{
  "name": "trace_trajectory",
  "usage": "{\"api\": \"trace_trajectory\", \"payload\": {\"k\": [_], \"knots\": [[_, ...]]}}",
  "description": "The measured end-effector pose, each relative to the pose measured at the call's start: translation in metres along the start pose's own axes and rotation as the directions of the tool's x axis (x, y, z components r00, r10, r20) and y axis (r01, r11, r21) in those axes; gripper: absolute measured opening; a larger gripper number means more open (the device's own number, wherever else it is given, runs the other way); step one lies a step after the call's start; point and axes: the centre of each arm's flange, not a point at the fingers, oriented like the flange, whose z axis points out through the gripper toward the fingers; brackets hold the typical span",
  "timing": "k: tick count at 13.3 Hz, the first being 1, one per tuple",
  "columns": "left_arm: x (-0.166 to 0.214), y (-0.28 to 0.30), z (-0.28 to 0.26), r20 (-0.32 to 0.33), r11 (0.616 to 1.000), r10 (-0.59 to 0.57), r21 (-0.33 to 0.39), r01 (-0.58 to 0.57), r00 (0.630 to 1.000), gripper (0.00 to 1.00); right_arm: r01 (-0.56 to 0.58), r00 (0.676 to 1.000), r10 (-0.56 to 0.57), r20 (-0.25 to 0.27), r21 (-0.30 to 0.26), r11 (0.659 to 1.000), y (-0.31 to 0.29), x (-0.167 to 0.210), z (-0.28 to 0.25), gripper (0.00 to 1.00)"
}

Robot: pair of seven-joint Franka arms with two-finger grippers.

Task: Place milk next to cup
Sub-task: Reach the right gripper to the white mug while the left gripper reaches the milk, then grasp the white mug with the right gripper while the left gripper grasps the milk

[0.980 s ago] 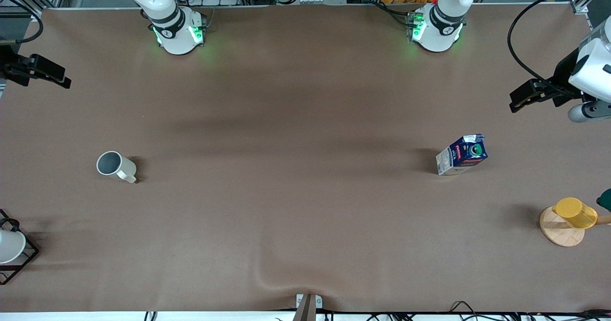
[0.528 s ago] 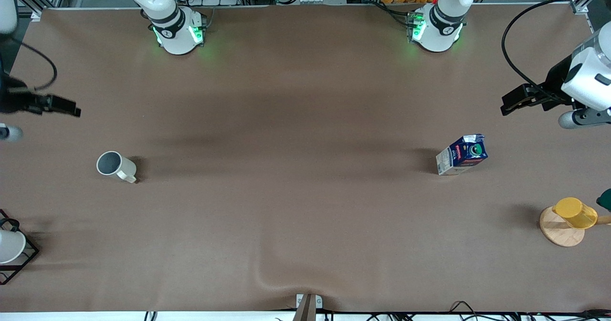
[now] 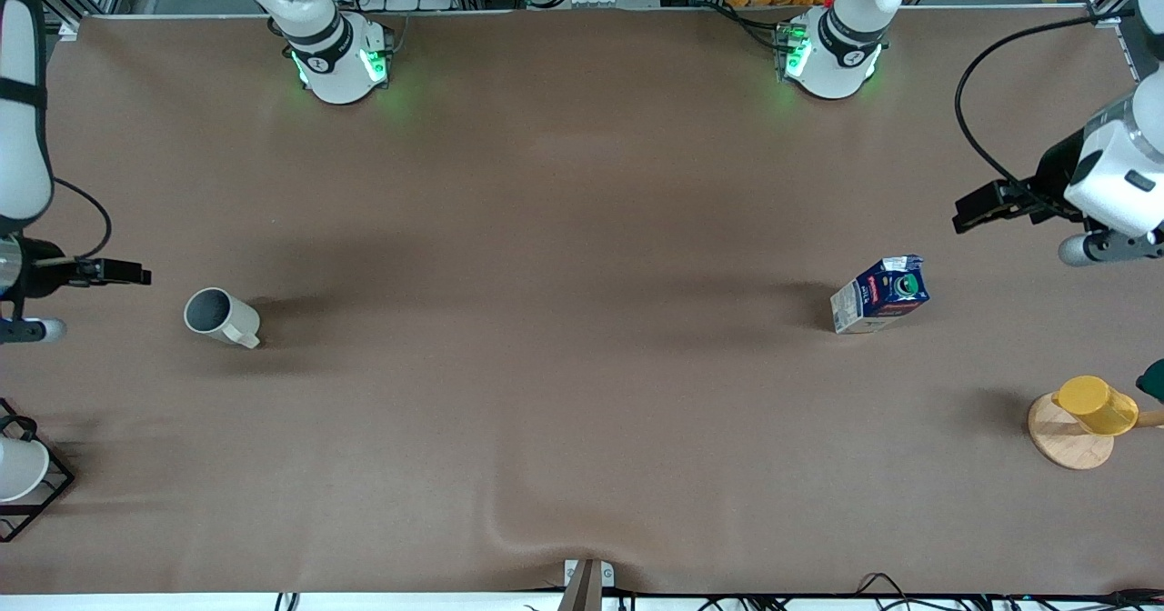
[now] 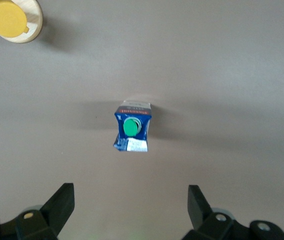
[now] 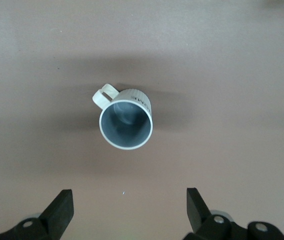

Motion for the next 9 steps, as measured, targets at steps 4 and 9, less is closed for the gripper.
{"api": "trace_trajectory", "payload": {"k": [4,9], "knots": [[0.018,-0.001,0.06,-0.002,1.0,-0.002,-0.004,0.002,1.0,1.0,0.093,0.996,-0.093,-0.002,-0.015,0.996,-0.035,0.03,0.031,1.0],[0.029,0.001,0.108,0.038,1.0,0.0,-0.002,0.0,0.999,1.0,0.15,0.988,-0.149,0.038,-0.015,0.989,-0.066,0.04,0.093,1.0]]}}
